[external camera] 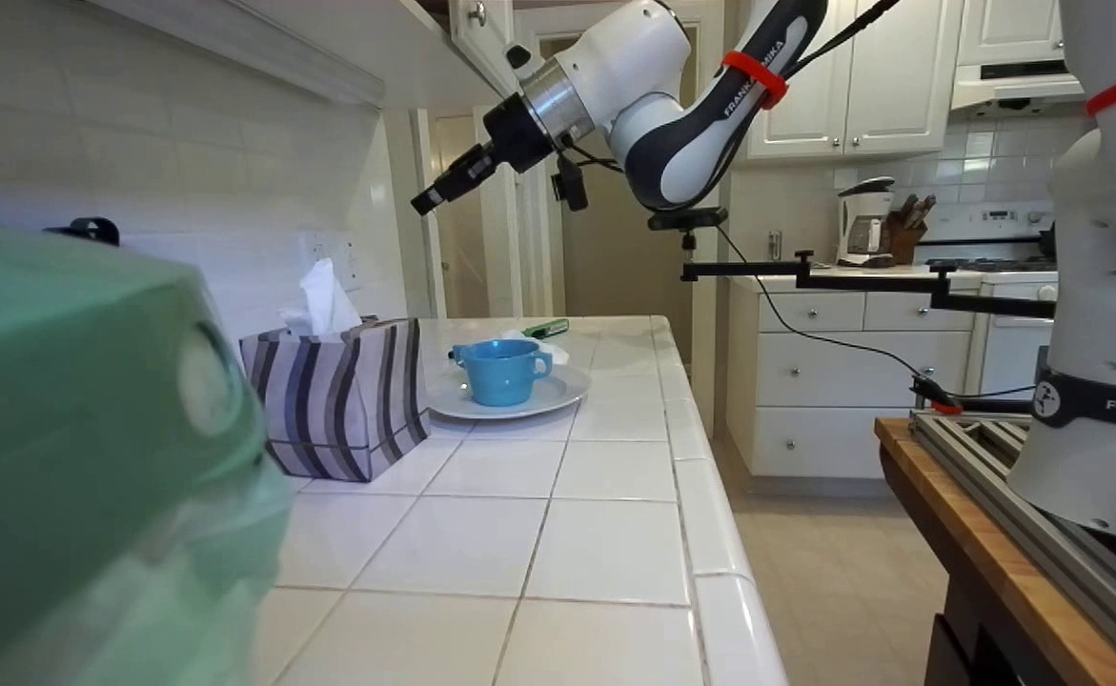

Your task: Place the blue cup on the plate and stir the contents

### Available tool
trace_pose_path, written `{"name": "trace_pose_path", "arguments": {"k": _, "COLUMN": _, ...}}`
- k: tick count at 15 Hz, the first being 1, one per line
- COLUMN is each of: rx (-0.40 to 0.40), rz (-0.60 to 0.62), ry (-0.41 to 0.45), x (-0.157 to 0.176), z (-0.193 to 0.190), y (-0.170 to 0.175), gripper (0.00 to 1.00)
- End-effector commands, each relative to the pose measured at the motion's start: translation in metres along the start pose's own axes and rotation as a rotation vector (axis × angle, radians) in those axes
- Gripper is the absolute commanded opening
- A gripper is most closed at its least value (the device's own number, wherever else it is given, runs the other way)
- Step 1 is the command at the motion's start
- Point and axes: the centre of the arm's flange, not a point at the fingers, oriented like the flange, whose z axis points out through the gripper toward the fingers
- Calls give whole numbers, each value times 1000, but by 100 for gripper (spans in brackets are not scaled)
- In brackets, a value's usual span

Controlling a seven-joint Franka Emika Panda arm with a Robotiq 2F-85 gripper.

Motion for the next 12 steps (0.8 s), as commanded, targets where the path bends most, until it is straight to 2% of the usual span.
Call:
{"name": "trace_pose_path", "arguments": {"k": 1, "rx": -17, "rz": 43, "ry": 68, "x": -39, "z": -1, "y": -48, "gripper": 1}}
{"name": "trace_pose_path", "arguments": {"k": 4, "rx": -30, "rz": 66, "ry": 69, "x": -50, "z": 2, "y": -70, "gripper": 1}}
{"name": "trace_pose_path", "arguments": {"k": 12, "rx": -33, "rz": 30, "ry": -37, "x": -85, "z": -1, "y": -139, "gripper": 1}}
